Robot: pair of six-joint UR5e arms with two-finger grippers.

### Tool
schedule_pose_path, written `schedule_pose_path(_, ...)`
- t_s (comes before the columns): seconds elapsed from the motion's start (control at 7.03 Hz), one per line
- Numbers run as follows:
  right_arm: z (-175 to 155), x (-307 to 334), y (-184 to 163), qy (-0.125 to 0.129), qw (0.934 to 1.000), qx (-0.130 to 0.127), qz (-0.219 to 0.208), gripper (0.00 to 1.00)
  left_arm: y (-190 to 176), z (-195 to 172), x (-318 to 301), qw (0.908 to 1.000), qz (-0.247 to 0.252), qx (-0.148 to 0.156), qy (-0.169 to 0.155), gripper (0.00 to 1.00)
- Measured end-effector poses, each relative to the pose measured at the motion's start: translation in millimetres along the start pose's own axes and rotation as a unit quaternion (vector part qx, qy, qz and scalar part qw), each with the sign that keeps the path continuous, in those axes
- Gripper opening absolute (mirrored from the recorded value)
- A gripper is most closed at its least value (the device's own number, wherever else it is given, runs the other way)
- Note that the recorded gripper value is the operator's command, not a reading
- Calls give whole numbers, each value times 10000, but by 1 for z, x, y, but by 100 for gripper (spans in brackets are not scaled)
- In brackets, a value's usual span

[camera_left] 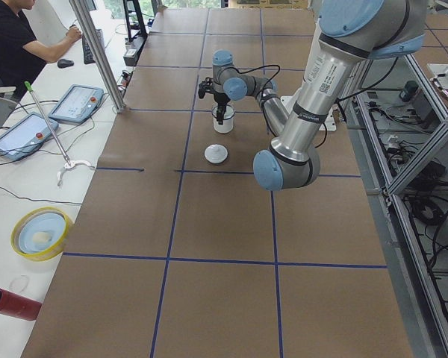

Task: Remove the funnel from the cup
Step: 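Move the left gripper down over the clear funnel in the white mug, then grasp the clear funnel with the left gripper and lift it out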

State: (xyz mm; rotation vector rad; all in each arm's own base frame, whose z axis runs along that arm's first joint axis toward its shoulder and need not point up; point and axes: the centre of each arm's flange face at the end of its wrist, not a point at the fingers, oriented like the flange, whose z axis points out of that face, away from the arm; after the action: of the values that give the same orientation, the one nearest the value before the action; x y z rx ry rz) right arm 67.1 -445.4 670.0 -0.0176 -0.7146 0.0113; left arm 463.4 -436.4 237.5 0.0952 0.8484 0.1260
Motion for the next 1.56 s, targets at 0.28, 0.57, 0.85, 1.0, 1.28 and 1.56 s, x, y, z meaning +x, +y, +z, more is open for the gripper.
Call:
schedule_pose_path(0.28,0,0,0,0,10000,0,0,100,1,1,7,10000,-21,-6,25,23)
schedule_pose_path(0.57,0,0,0,0,10000,0,0,100,0,1,10,10000,-66,4,52,10)
schedule_pose_path(0.85,0,0,0,0,10000,2,-1,100,0,-1,13,9999,-55,24,90,0)
schedule_pose_path(1.0,0,0,0,0,10000,1,-1,100,0,-4,14,9999,-41,39,118,0)
schedule_pose_path(1.28,0,0,0,0,10000,2,-2,100,2,-14,16,9998,6,89,186,0)
schedule_pose_path(1.56,0,0,0,0,10000,2,-1,100,1,-34,11,9995,24,194,244,0)
